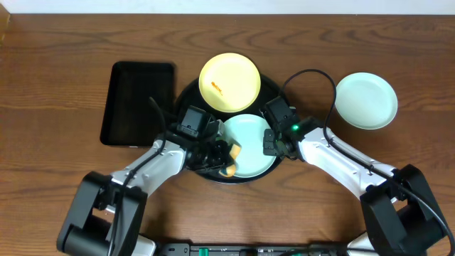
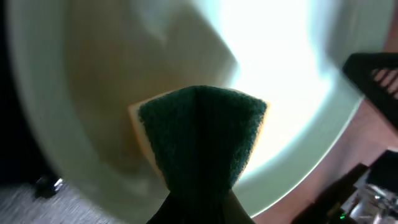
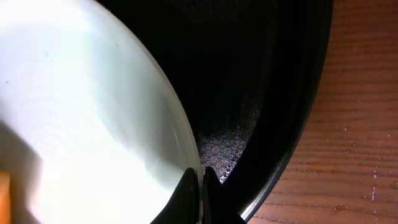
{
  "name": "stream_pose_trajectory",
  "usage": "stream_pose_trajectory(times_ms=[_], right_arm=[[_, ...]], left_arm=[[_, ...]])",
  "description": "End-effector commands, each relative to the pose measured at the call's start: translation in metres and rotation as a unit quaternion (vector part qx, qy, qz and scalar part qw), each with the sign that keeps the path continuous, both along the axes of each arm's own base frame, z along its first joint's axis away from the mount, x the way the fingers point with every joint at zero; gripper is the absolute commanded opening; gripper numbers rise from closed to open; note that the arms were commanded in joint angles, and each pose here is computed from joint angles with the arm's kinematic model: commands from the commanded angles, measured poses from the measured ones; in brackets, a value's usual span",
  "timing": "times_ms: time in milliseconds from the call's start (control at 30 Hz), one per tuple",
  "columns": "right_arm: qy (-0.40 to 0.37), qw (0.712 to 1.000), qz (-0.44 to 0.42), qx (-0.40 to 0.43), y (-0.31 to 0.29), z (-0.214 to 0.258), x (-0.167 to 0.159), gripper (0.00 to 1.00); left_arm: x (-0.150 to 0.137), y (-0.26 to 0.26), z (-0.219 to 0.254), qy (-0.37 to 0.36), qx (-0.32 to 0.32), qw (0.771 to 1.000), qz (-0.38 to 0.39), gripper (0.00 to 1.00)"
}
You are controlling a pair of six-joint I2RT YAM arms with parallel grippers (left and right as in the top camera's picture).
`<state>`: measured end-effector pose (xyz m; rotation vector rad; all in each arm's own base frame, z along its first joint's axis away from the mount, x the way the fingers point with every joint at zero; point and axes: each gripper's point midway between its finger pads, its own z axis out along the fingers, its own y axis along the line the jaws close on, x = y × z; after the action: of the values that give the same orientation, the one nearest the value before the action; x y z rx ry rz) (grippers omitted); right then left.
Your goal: Clean dirty plates on tray and stack at the side
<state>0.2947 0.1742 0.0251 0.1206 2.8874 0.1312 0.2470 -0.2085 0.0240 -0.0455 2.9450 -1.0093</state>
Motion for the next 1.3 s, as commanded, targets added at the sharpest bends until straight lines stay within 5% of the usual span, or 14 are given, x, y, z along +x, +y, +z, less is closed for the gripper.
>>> stream_pose_trajectory(times_ms=[0,367,633,1267], right_arm=[[-0.01,1.0,0.009,-0.004,0.003,0.004,0.003,0.01],[-0.01,1.0,0.009,-0.004,0.003,0.004,0.003,0.01],[-0.009,1.0,0.009,-0.005,0.003,0.004,0.003,0.01],[-0.009,1.0,0.008,-0.004,0.003,0.004,0.003,0.01]], left_arm=[[0.009,-0.014,0.013,-0.002,-0.041,0.999,0.007,0.07],[0.008,-0.017,0.001,0.055,-0.048,0.996,0.051,0.07],[0.033,-0.007,-0.005,-0.006,-0.01,0.997,0.078,0.07],[0.042,-0.01,-0.004,-0.04,-0.014,0.997,0.06,0.08]])
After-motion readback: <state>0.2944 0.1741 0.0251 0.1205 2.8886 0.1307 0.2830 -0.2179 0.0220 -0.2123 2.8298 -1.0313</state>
